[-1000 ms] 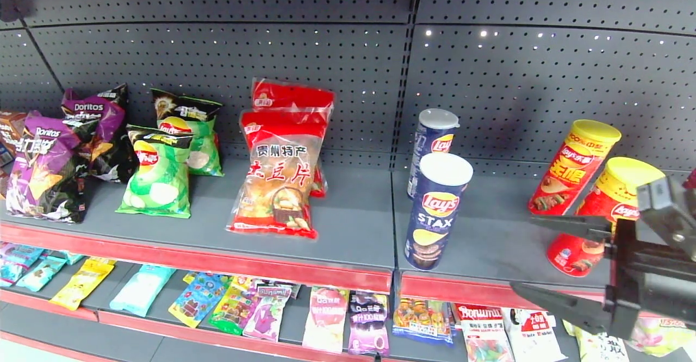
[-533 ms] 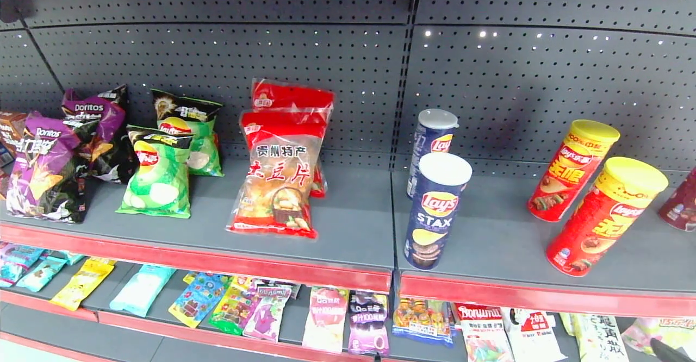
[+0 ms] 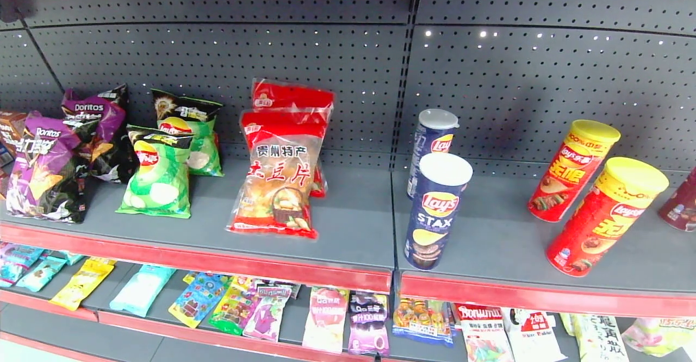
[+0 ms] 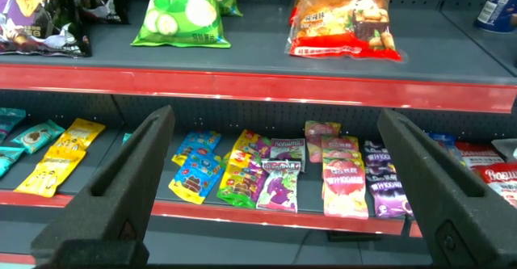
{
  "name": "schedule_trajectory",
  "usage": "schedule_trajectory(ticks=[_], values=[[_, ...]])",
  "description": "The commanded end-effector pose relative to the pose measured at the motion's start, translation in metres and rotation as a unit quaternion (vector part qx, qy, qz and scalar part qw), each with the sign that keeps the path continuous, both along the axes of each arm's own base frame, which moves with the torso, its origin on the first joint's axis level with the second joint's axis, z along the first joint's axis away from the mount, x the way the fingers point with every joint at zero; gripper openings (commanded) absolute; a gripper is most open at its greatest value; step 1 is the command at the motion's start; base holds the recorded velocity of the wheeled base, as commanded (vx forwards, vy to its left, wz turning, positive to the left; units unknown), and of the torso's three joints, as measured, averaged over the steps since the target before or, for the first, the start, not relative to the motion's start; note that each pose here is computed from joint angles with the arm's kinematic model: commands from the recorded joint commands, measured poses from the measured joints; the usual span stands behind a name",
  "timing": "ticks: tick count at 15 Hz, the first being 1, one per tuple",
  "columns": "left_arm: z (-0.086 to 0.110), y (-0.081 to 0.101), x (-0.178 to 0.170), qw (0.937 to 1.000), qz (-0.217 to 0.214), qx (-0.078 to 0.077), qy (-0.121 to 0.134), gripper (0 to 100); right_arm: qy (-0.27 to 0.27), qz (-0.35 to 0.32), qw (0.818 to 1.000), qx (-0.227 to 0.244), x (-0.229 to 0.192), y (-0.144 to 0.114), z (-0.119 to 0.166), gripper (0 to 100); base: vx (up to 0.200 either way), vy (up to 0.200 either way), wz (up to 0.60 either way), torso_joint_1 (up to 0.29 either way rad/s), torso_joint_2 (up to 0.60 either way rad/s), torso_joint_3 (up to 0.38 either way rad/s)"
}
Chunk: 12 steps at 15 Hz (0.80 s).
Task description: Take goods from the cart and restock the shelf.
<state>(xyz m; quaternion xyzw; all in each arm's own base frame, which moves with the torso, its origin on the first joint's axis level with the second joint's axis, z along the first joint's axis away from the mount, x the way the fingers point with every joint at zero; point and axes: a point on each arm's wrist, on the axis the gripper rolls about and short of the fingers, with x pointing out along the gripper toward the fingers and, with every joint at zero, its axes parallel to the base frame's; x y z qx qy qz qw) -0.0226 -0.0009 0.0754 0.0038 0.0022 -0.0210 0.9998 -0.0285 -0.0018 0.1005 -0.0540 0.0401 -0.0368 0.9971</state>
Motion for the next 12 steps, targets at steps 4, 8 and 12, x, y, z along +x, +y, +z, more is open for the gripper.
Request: schedule_trajectory(ticks=[4,8,12], values=[[0.0000,0.0000,0.0000,1.0000,0.000,0.000,0.000,100,-0.037,0.031,0.995,0.093,0.0018,0.0016,-0.0176,100,0.000,0.000,0.00,0.000,0.00,0.000],[0.0000,0.0000,0.0000,1.0000,-0.001,0.000,0.000,100,-0.045,0.020,0.998,0.047,0.0028,0.0008,-0.0178,100,0.000,0.000,0.00,0.000,0.00,0.000],[0.0000,-0.0001,0.0000,1.0000,-0.001,0.008,0.000,100,-0.049,0.047,0.996,0.065,0.0034,0.0021,-0.0180,100,0.000,0.000,0.00,0.000,0.00,0.000]])
